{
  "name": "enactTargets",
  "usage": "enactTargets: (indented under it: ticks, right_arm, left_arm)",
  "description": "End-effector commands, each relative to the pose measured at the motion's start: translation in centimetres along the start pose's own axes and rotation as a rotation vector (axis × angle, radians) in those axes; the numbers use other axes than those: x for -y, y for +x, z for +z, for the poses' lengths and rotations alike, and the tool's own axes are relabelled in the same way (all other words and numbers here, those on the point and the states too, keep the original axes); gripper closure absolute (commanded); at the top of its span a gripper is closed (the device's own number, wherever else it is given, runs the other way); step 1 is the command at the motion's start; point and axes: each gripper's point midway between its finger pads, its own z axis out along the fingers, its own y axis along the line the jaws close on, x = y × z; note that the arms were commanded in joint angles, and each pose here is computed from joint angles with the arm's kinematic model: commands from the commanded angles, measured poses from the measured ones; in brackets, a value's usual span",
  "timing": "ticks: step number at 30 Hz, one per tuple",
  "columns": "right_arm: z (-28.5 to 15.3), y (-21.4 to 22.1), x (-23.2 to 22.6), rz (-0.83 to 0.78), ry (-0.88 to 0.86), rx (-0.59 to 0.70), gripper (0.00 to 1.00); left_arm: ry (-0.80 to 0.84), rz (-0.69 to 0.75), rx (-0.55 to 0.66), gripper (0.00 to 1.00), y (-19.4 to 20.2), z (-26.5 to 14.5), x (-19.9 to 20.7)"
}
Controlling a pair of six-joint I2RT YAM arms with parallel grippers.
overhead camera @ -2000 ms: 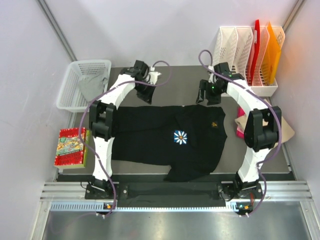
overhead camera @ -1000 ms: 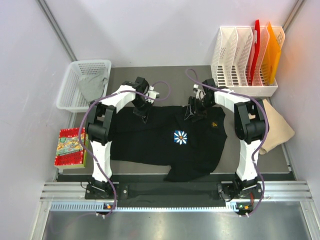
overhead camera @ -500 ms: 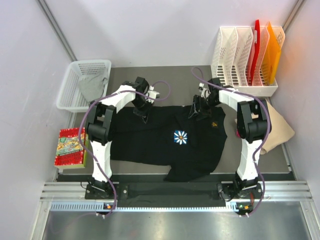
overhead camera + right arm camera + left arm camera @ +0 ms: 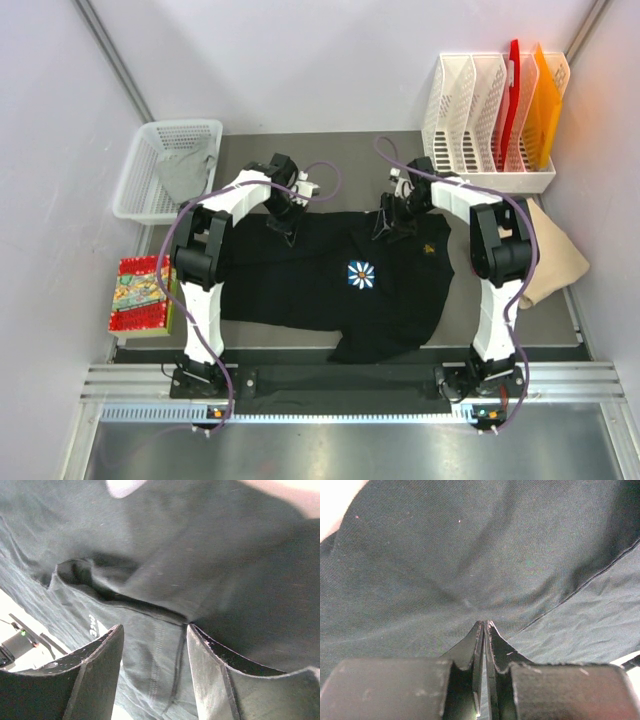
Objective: Fold and stack the t-shirts
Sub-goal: Fold the flattened tshirt in 1/3 of the way
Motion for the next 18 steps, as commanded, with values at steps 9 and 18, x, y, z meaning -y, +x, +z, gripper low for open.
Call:
enactTargets:
  ticks: [9,18]
  right_arm:
    - [-0.1,-0.7,-2.3,-0.063,-0.025,0.017,0.64]
    - [-1.9,-0.7,-3.9,-0.087,-0.042,0.044,0.92]
  left_arm:
    - [0.01,0.013,0.086,0.91,-1.9,-1.7,0.6]
    - [0.005,0.018,0.082,0.91,-1.9,-1.6,0.5]
